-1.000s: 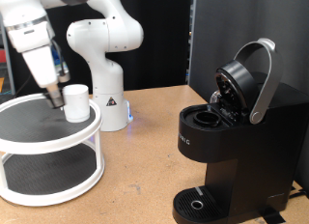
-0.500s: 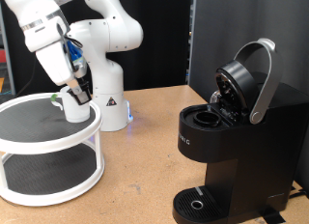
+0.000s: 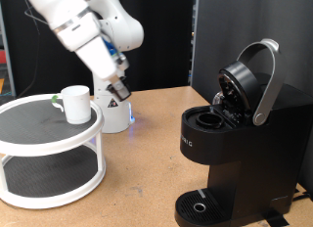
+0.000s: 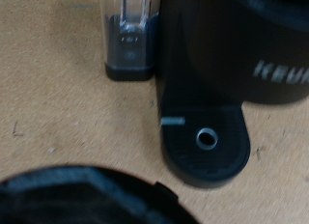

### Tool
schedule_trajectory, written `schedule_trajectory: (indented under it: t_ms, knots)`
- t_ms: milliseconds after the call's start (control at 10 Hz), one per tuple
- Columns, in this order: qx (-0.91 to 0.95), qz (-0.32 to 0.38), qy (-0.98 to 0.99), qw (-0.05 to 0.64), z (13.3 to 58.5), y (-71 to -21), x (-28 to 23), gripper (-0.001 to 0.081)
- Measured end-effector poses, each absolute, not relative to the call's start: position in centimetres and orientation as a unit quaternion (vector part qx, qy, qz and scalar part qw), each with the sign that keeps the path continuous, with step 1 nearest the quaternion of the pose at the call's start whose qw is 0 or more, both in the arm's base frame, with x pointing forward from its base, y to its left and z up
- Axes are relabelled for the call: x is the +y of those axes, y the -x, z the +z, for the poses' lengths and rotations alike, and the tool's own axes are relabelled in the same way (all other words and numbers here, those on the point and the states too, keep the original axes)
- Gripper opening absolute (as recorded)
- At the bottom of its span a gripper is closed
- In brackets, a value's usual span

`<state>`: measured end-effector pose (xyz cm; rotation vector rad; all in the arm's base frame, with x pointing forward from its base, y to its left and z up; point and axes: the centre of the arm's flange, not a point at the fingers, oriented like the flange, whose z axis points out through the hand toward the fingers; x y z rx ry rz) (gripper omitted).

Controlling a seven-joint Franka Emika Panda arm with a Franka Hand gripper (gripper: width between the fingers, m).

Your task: Make a cup of coffee with the keurig machine

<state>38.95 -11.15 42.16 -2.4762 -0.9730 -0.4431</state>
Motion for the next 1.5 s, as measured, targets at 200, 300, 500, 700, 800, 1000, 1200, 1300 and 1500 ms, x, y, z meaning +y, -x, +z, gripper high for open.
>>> schedule_trajectory:
  t_ms: [200, 300, 500, 700, 800, 1000, 1200, 1300, 1500]
  knots:
    - [-0.357, -0.162, 0.894, 0.216, 42.3, -39.2, -10.6, 0.0476]
    - [-0.360, -0.162, 0.892, 0.218, 42.0, -39.1, -10.7, 0.0476]
    - [-0.355, -0.178, 0.889, 0.229, 41.9, -39.4, -10.0, 0.0475]
    - [-0.353, -0.190, 0.887, 0.230, 42.5, -40.7, -7.7, 0.0476]
    - [-0.356, -0.194, 0.886, 0.228, 42.8, -41.4, -6.3, 0.0475]
    - [-0.349, -0.204, 0.890, 0.214, 43.3, -42.9, -3.7, 0.0475]
    - [-0.343, -0.203, 0.894, 0.207, 43.1, -43.2, -3.1, 0.0475]
    - [-0.354, -0.197, 0.889, 0.214, 42.9, -43.0, -3.2, 0.0475]
    - [-0.365, -0.197, 0.883, 0.219, 42.9, -43.1, -2.8, 0.0476]
